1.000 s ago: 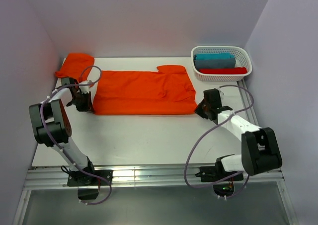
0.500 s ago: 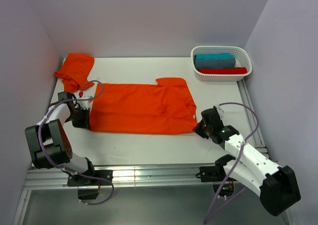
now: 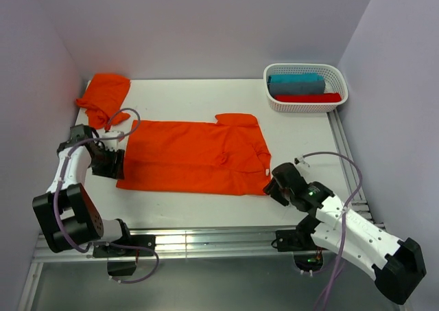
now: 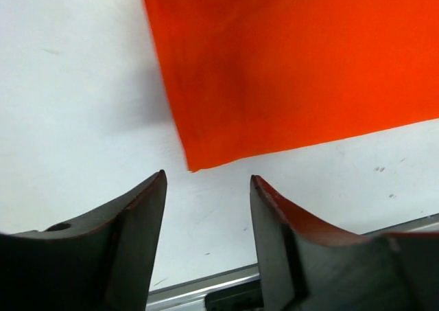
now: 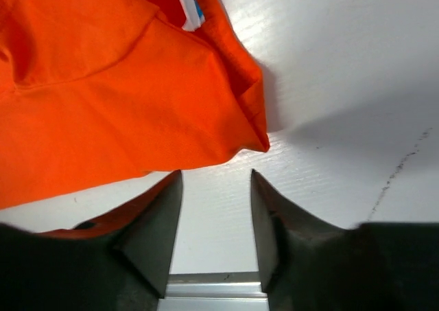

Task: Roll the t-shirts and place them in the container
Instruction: Fold the tshirt

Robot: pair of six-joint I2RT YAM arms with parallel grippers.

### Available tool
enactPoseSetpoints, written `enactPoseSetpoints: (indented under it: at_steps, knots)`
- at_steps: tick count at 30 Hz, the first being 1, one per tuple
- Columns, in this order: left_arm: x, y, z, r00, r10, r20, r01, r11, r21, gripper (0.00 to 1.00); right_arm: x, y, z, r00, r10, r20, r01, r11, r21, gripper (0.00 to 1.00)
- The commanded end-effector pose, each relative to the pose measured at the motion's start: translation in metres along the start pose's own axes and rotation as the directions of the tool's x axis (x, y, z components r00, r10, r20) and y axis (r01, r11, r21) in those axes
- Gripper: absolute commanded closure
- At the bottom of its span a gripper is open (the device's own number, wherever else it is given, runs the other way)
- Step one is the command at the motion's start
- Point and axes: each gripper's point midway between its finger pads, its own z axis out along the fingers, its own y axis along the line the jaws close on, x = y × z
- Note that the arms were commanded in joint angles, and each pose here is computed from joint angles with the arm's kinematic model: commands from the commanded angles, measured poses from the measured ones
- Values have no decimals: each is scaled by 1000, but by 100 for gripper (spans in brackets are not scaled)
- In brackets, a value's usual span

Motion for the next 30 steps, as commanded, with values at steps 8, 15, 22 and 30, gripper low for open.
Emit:
enactPoseSetpoints:
  at_steps: [8, 15, 22, 30]
  knots:
    - [-122, 23, -59, 966, 66, 251, -67, 998, -4, 37, -103, 80, -5, 983, -111, 147, 114, 993, -9, 46]
    - [-217, 41, -30, 923, 39, 383, -70, 995, 67, 36, -207, 152, 42, 956, -183, 231, 208, 974, -87, 45]
    - [-274, 59, 15, 907, 28, 421, -51, 998, 43, 36, -254, 184, 107, 949, -244, 200, 261, 963, -68, 44]
    - [-277, 61, 74, 941, -22, 339, -10, 996, 92, 36, -269, 191, 146, 954, -255, 157, 267, 961, -64, 43]
